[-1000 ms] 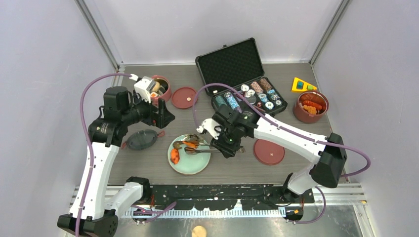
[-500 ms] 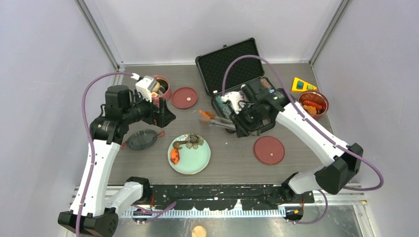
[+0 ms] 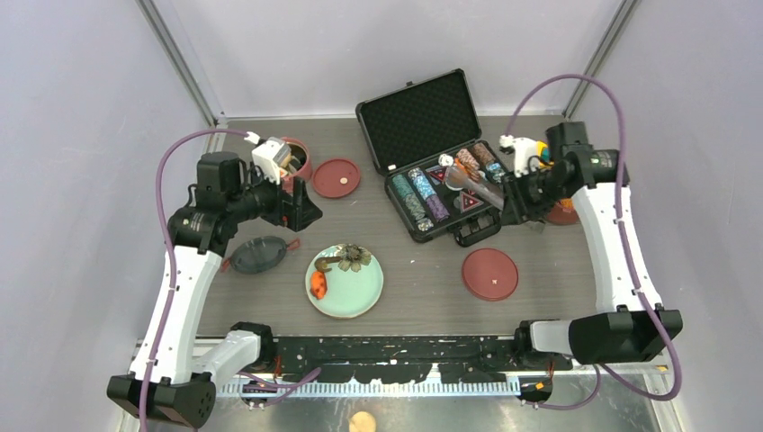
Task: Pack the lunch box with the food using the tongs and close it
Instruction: Place the fake food in the packing box.
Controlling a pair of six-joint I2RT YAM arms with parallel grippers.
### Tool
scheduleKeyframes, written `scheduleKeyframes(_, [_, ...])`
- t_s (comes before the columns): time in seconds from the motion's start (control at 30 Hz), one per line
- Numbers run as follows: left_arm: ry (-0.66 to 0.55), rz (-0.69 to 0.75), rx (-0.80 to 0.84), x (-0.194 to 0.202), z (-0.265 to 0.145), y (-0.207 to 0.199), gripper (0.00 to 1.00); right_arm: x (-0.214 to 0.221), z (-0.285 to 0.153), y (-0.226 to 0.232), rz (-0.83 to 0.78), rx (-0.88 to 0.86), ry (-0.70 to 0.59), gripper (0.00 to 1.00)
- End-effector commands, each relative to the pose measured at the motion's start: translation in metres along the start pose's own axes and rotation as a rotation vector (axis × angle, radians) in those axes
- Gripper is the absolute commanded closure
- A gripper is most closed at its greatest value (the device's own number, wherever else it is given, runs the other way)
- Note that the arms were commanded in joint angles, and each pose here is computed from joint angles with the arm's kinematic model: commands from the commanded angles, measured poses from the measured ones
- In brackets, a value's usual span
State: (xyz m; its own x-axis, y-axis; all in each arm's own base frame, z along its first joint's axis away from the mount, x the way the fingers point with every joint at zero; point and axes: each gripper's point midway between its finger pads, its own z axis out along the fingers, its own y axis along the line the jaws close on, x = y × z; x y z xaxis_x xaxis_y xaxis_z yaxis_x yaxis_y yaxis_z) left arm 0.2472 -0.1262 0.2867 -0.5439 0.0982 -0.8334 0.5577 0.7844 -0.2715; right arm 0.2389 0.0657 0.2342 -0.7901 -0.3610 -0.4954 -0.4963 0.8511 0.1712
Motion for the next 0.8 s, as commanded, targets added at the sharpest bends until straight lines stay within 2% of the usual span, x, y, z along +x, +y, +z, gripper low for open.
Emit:
scheduleKeyframes(0.0, [-0.042,0.031,0.028,-0.015,-0.006,-0.007,0.07,0.012,-0.036,-0.026,0.034,0.049,-0.028,0.78])
scheduleKeyframes(0.3, [-0.028,0.029,0.031,-0.012,-0.004,-0.006,0.01,0.058,-0.073,-0.126,0.255,0.183,-0.005,0.79])
scheduleKeyframes(0.43, [-0.037,0.035,0.032,-0.014,-0.006,-0.007,0.0,0.078,-0.081,-0.155,0.344,0.188,0.008,0.79])
scheduleKeyframes(0.77, [-0.048,0.042,0.046,-0.015,-0.015,-0.015,0.0,0.101,-0.075,-0.203,0.378,0.282,0.08,0.79])
